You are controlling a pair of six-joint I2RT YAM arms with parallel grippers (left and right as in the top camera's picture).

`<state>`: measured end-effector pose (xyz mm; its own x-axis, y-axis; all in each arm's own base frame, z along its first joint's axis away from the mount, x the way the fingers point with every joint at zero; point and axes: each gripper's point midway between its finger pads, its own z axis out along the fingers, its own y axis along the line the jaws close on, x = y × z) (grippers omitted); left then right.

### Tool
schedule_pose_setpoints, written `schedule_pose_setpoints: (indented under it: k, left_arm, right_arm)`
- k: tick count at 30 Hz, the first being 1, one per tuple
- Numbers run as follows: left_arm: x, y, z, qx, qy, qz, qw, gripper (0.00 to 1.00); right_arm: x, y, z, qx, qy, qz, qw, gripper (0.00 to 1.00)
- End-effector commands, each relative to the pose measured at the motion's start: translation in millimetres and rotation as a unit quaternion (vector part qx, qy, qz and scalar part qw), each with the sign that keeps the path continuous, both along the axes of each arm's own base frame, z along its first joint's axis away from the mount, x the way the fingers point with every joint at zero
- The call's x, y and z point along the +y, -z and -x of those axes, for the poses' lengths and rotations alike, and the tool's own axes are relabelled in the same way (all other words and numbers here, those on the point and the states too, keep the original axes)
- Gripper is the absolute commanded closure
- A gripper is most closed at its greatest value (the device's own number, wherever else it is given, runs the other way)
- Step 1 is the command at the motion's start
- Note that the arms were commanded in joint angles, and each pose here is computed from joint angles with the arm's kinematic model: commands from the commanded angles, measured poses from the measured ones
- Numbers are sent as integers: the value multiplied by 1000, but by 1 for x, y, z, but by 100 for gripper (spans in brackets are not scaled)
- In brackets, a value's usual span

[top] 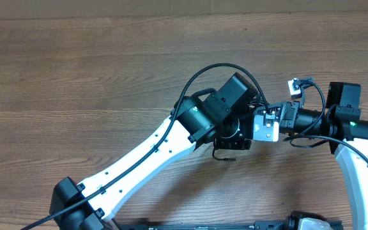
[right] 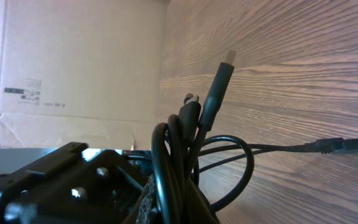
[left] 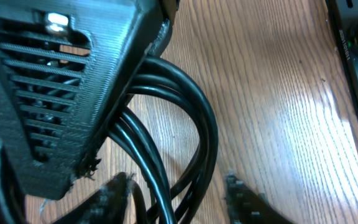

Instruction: Untangle cables

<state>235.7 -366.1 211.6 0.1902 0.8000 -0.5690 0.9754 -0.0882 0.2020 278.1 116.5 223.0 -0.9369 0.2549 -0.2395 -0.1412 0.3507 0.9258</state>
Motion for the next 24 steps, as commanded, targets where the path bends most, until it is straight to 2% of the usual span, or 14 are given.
schedule_pose_setpoints:
  k: [1,2,4,11,12,14,15,16,19,22,24]
  left_arm:
    - [-4,3,3,12,0,0,1000,68]
    - [-4,3,3,12,0,0,1000,80]
    - [-4,3,3,12,0,0,1000,96]
    - [-4,3,3,13,-1,0,1000,96]
    - [-4,3,3,13,-1,0,1000,96]
    - [-4,3,3,13,-1,0,1000,96]
    - [-4,3,3,15,-6,2,1000,96]
    - [-5,2,2,17,-10,4,1000,96]
    - [-5,2,2,18,-13,4,1000,96]
    - [-3,3,-1,14,-19,0,1000,96]
    - [6,7,-16,-9,-65,-24,998,96]
  right_arm:
    - [4,-13,5,-11,-18,-33,999,96]
    - [4,-13,5,-11,-18,-33,999,96]
    - [4,-13,5,-11,-18,-33,999,96]
    - [3,-10,3,-10,-13,-24,1000,95]
    - [2,-9,3,-8,-10,-19,1000,91]
    - [0,-4,0,-6,-2,-6,1000,68]
    - [-2,1,-2,-3,6,9,1000,41]
    - [-3,2,-3,-3,9,13,1000,32]
    - [-3,3,-3,-3,10,16,1000,20]
    - [-8,12,-7,4,26,43,999,17]
    - [-10,15,-6,11,29,49,998,16]
